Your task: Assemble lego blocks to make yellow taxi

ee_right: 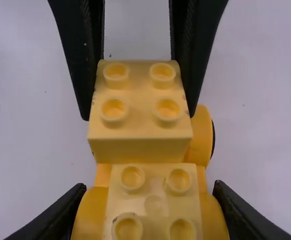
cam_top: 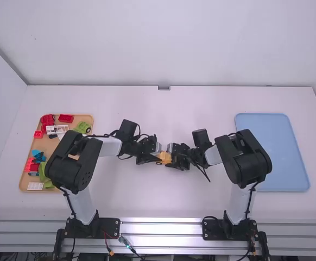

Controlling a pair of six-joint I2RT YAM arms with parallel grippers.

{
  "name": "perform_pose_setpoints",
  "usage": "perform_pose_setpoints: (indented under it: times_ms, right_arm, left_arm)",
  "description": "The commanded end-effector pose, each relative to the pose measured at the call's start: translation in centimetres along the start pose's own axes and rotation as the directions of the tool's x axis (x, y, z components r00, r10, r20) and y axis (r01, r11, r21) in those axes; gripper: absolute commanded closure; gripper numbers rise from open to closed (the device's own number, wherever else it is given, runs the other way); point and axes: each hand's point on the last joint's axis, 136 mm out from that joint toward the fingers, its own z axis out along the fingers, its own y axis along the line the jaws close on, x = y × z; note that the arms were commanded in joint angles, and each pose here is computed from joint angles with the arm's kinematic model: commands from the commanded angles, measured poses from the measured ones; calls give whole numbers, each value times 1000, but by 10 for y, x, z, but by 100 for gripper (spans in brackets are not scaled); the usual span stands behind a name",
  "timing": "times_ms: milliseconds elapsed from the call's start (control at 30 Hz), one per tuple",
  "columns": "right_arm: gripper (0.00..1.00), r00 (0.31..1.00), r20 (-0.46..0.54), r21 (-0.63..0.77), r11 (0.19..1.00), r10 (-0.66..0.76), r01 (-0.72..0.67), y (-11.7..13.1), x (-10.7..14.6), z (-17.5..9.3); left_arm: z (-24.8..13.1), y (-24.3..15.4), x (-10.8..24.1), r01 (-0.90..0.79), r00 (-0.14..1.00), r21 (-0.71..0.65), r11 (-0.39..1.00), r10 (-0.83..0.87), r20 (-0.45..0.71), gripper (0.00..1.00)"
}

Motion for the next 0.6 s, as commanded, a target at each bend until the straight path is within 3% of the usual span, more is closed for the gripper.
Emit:
perform_pose_setpoints:
  times_ms: [0,567]
  right_arm:
    - [49,1000,-7,2,1000,9,-9,-3,4,1]
    - [50,1000,4,-37,999,-25,25,7,2,4]
  left_arm:
    - [-6,8,4,-21,999,-36,999,19,-44,90]
    - [-3,3,-1,-48,999,-14,999,47,-19,92]
